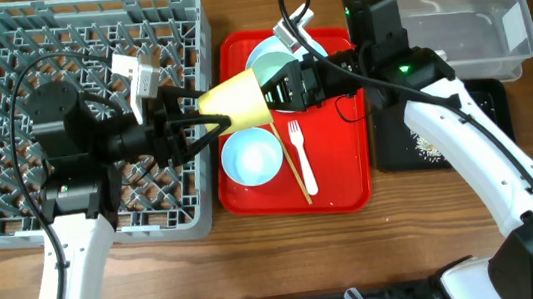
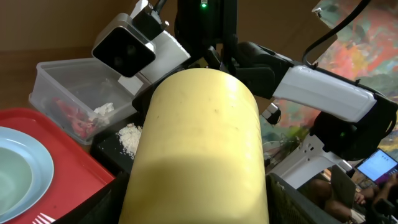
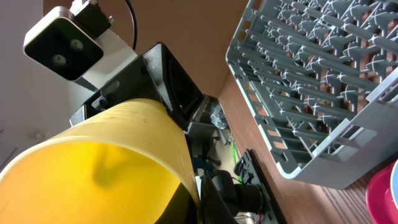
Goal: Sort waste into correct bins and load items into the dishwasher rack
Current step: 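Grasp the yellow cup with the left gripper and release the right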
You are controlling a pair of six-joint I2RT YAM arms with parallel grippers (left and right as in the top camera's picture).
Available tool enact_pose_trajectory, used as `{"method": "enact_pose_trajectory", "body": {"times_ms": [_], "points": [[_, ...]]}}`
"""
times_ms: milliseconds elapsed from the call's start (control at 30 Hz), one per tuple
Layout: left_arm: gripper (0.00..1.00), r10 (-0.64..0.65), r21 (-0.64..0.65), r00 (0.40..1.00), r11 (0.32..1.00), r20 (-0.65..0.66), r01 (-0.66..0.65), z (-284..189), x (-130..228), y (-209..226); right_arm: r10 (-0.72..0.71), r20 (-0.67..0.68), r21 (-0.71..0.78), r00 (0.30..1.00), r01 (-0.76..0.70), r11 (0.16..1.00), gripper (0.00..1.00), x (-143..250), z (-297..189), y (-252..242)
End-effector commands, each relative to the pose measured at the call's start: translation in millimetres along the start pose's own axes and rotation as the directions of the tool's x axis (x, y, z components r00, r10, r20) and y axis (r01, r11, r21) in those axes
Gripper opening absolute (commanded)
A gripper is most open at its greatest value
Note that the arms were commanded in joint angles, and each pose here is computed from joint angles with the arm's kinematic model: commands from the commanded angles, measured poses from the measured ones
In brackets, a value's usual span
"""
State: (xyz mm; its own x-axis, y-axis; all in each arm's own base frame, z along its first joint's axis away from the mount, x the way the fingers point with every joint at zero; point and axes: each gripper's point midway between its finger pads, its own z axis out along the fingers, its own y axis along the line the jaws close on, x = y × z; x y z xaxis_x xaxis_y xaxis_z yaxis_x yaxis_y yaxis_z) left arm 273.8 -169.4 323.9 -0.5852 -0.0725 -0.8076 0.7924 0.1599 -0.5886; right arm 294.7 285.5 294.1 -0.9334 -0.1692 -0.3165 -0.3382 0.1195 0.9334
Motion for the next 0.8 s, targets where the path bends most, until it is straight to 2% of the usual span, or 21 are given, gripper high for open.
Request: {"method": "enact_pose_trajectory", "body": {"times_ms": [0,33,133,267,367,433,533,567,700,767], "points": [[0.63,0.033,0.055,0.999,0.998,-0.019,-0.032,-0.3,-1.6,-13.7,0.002,0.037,0.038,0.999,-0.004,0.999,0.05,-8.1,-4.5,-6.1],[0.63,0.033,0.055,0.999,0.998,-0.019,-0.032,-0.3,-1.6,-13.7,0.002,0.037,0.038,0.999,-0.003,0.999,0.10,-8.1,-4.5,-6.2],[0.65,0.033,0.055,0.999,0.998,-0.019,-0.032,-0.3,-1.6,-13.6,0.002,0.038,0.039,0.999,-0.004,0.999,0.34,-8.2,-4.5,-6.3],[0.67,0.033,0.051,0.999,0.998,-0.018,-0.032,-0.3,-1.8,-12.9,0.002,0.038,0.039,0.999,-0.004,0.999,0.42,-8.2,-4.5,-6.3],[0.62,0.038,0.038,0.999,0.999,-0.011,-0.038,-0.8,-2.9,-10.5,0.003,0.047,0.050,0.999,-0.005,0.999,0.51,-9.8,-5.0,-8.4],[0.59,0.017,-0.019,1.000,1.000,0.013,-0.017,-3.7,-6.1,0.3,0.005,0.057,0.065,0.998,-0.008,0.998,0.55,-11.6,-5.2,-11.0],[0.60,-0.037,-0.161,0.997,0.986,0.073,0.049,-14.7,-11.3,28.3,0.021,0.090,0.117,0.996,-0.032,0.993,0.59,-15.5,-7.3,-21.4],[0.60,-0.054,-0.199,0.995,0.978,0.090,0.071,-18.5,-12.0,35.9,0.033,0.109,0.150,0.993,-0.049,0.987,0.60,-17.3,-9.3,-28.3],[0.49,-0.096,-0.330,0.985,0.934,0.144,0.139,-39.3,-10.5,63.4,0.107,0.220,0.339,0.970,-0.178,0.924,0.61,-21.6,-27.9,-71.0],[0.47,-0.119,-0.388,0.979,0.905,0.164,0.175,-48.7,-6.8,75.4,0.100,0.248,0.410,0.964,-0.198,0.890,0.60,-21.4,-37.2,-86.1]]}}
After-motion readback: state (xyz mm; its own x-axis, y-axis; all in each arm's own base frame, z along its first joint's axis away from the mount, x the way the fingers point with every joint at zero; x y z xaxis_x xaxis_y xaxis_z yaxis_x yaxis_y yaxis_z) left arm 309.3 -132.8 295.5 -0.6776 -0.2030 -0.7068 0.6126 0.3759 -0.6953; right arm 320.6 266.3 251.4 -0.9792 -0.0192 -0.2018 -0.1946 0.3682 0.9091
